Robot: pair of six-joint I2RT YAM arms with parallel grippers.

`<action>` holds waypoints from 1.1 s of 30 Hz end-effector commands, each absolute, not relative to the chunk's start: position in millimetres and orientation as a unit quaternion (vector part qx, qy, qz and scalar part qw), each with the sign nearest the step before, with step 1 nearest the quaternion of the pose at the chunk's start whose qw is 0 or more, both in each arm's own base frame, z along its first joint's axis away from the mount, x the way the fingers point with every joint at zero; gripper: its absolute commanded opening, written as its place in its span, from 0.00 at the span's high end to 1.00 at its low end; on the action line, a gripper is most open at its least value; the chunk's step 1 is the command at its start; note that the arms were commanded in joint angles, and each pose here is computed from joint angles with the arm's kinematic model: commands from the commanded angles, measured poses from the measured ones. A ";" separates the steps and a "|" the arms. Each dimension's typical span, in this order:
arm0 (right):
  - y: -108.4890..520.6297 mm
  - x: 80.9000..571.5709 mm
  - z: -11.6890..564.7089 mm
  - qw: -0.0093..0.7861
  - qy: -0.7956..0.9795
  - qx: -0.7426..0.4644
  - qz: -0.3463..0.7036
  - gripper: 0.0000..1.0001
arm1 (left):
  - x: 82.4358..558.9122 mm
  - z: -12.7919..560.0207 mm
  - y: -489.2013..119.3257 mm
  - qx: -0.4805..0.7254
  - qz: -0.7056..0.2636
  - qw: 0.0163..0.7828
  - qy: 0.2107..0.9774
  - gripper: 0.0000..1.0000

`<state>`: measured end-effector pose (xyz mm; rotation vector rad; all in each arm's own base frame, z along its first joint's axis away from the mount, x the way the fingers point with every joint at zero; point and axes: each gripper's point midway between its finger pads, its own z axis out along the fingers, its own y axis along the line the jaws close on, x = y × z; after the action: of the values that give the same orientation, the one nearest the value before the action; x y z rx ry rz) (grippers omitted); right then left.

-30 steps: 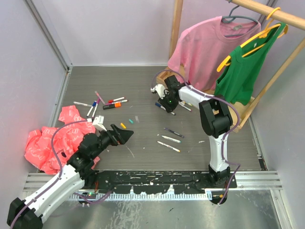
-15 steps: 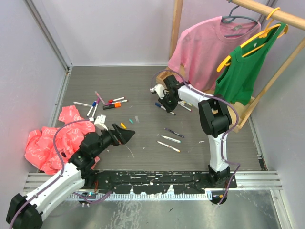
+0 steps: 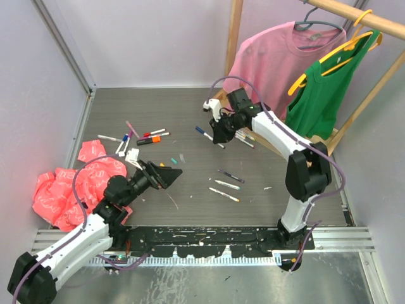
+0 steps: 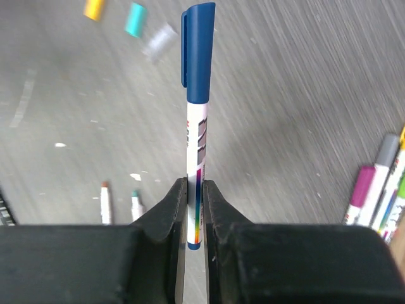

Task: Open the pen caps
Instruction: Open the pen cap from the pen.

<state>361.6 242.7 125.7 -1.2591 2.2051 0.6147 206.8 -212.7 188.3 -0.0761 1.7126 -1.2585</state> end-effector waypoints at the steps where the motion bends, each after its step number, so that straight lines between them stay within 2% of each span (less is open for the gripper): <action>1: 268.8 316.1 189.3 0.289 0.752 -0.477 0.351 0.99 | 204.0 260.2 -215.1 -0.012 -0.576 0.540 0.614 0.02; 6: 274.0 278.4 218.7 0.304 0.707 -0.485 0.417 0.99 | 210.0 295.9 -207.2 -0.041 -0.589 0.567 0.574 0.02; 11: 276.3 255.7 231.7 0.303 0.677 -0.490 0.458 0.99 | 225.4 308.0 -207.1 -0.067 -0.569 0.590 0.568 0.01; 17: 277.5 244.9 238.8 0.303 0.660 -0.494 0.478 0.99 | 244.2 311.9 -223.7 -0.088 -0.546 0.601 0.577 0.00; 23: 279.2 242.5 235.1 0.297 0.660 -0.494 0.482 0.99 | 260.7 308.3 -247.2 -0.107 -0.521 0.604 0.593 0.04; 26: 280.0 242.4 233.8 0.298 0.660 -0.496 0.479 0.99 | 268.6 307.1 -250.0 -0.129 -0.506 0.610 0.596 0.11; 28: 280.7 242.4 231.3 0.295 0.662 -0.497 0.477 0.99 | 270.7 305.9 -254.1 -0.134 -0.503 0.608 0.599 0.21; 33: 282.9 242.5 225.9 0.290 0.667 -0.498 0.472 0.99 | 273.5 301.1 -264.5 -0.140 -0.506 0.596 0.607 0.38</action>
<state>244.8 278.2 211.4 -1.3079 1.8510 1.2723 266.2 -267.2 266.1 -0.2678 1.5244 -1.1562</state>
